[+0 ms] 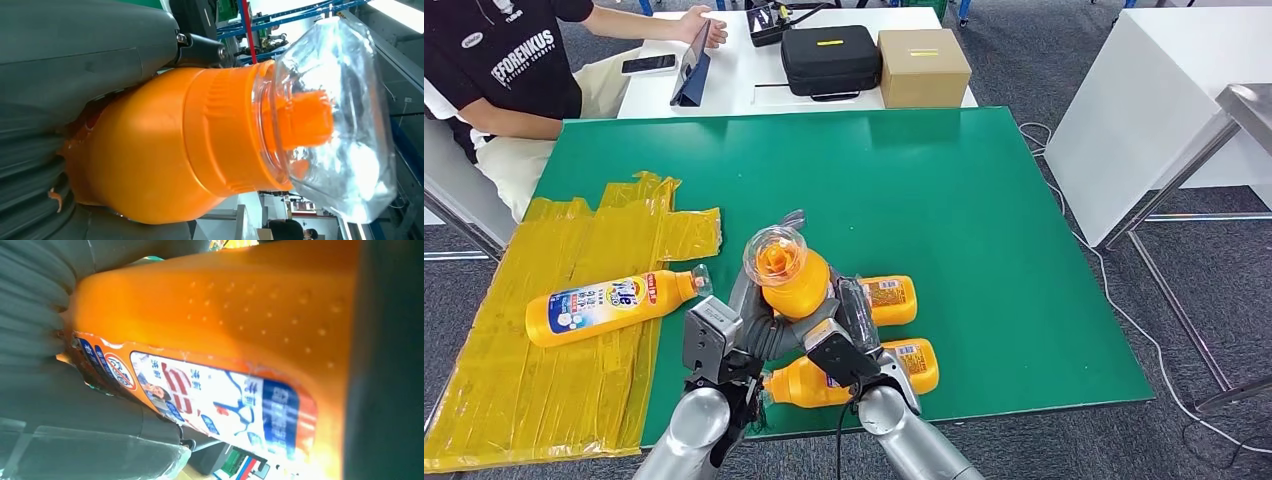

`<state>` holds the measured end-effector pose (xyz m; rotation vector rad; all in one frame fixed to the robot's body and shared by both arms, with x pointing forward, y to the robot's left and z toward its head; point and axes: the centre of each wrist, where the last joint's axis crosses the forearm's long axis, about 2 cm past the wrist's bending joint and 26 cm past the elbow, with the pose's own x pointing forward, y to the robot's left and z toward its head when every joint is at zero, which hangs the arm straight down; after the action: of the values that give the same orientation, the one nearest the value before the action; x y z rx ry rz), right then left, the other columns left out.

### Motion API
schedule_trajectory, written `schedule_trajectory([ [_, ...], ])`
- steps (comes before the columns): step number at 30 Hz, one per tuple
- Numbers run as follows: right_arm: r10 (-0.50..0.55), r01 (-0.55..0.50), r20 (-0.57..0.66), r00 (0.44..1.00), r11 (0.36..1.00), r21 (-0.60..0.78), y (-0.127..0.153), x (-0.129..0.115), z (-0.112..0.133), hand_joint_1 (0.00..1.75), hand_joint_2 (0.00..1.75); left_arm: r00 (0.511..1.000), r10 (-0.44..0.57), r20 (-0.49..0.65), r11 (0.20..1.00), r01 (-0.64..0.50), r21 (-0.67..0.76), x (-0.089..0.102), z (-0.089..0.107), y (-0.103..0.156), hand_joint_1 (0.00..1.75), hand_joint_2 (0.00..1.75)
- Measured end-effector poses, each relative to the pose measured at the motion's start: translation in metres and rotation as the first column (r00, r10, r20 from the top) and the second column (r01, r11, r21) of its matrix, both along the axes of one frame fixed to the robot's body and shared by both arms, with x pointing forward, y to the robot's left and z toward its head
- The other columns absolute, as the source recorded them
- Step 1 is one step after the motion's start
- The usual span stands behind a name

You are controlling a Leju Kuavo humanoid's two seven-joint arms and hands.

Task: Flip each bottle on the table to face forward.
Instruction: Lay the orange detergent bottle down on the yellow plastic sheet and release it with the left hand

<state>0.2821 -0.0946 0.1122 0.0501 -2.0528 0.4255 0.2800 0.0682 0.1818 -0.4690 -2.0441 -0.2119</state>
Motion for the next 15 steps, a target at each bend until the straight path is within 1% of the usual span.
schedule_trajectory([
  [5,-0.005,0.005,0.002,1.000,1.000,0.016,-0.0005,0.0029,0.0025,1.75,1.75,1.000,0.001,0.005,1.000,-0.001,-0.004,0.0004,0.0038,0.0006,1.66,1.75],
  [10,-0.009,0.008,0.018,1.000,1.000,0.029,-0.0029,0.0040,0.0032,1.75,1.75,1.000,0.003,0.014,1.000,-0.003,-0.006,0.0022,0.0060,0.0010,1.75,1.75],
  [14,-0.012,0.010,0.034,0.999,0.999,0.040,-0.0047,0.0018,0.0028,1.75,1.75,1.000,0.004,0.025,1.000,-0.004,-0.007,0.0025,0.0058,0.0016,1.75,1.75],
  [15,-0.014,0.012,0.037,0.999,0.999,0.042,-0.0053,0.0011,0.0029,1.40,1.75,1.000,0.004,0.027,1.000,-0.004,-0.008,0.0025,0.0058,0.0017,1.75,1.75],
])
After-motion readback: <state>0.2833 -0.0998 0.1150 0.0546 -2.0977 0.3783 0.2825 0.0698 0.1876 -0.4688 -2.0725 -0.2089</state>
